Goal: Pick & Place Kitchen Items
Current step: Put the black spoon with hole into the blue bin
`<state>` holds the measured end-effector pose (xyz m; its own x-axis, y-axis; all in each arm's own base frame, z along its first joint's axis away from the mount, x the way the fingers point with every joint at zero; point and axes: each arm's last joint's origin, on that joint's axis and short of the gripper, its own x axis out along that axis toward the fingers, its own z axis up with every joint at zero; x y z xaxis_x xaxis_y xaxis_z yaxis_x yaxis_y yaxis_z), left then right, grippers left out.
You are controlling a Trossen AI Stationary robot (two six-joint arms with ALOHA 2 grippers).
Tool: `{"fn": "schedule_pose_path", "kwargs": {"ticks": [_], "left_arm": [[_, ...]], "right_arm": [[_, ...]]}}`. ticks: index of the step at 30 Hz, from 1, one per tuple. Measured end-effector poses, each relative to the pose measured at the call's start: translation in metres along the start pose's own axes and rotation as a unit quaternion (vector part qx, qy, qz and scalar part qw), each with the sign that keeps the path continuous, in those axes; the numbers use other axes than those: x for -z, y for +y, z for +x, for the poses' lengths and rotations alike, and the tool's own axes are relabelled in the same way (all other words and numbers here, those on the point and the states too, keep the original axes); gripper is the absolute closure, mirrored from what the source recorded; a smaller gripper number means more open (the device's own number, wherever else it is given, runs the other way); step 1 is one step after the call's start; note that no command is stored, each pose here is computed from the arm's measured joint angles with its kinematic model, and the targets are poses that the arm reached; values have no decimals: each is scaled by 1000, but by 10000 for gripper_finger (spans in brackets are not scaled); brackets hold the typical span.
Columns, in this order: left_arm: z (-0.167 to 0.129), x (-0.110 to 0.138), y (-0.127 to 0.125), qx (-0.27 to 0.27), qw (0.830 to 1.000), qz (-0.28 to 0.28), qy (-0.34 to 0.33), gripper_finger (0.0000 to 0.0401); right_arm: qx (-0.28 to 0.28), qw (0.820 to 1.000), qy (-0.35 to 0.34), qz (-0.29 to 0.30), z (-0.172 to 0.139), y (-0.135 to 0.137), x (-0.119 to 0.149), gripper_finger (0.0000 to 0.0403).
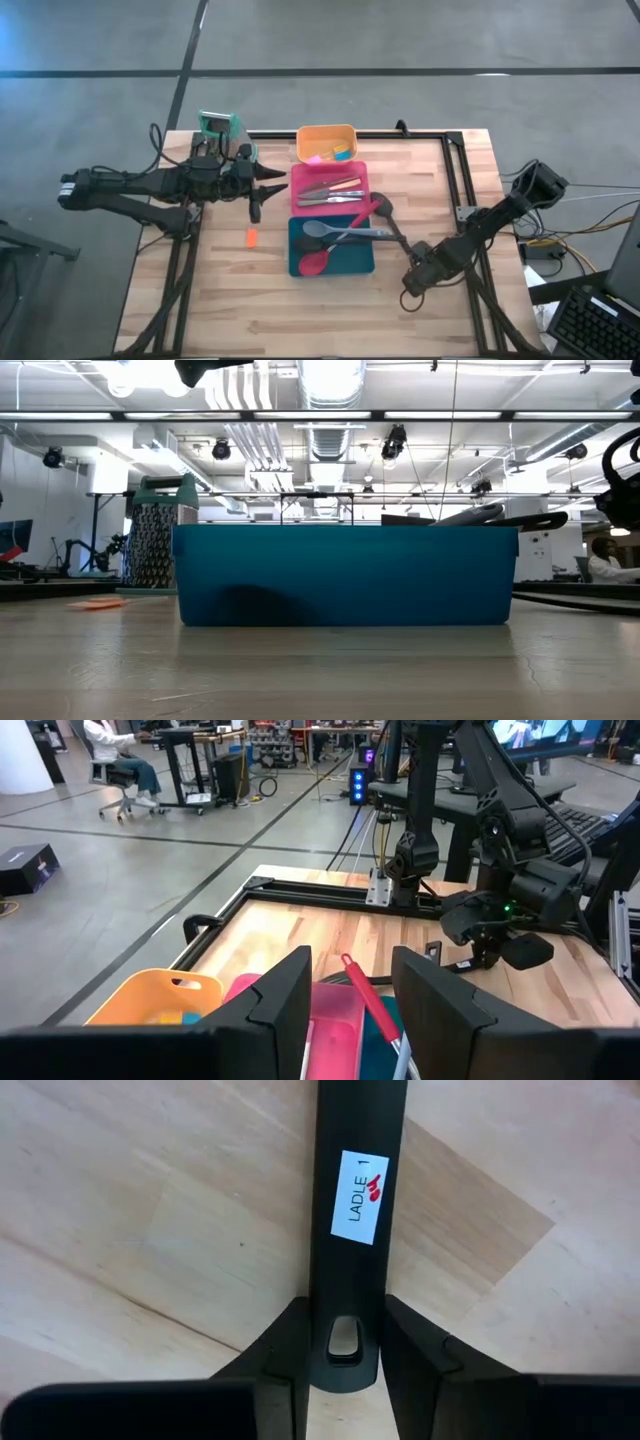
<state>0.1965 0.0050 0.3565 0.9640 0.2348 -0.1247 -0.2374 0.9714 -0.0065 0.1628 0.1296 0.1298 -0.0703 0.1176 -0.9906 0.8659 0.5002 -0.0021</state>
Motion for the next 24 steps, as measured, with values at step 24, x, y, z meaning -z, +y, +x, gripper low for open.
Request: {"fn": "schedule_pose_path", "kwargs": {"ticks": [24], "left_arm": [[2,6,0,0,1000,2,8,256]], "right_arm": [[-33,983,-167,66,-49,-53,13,323]]}}
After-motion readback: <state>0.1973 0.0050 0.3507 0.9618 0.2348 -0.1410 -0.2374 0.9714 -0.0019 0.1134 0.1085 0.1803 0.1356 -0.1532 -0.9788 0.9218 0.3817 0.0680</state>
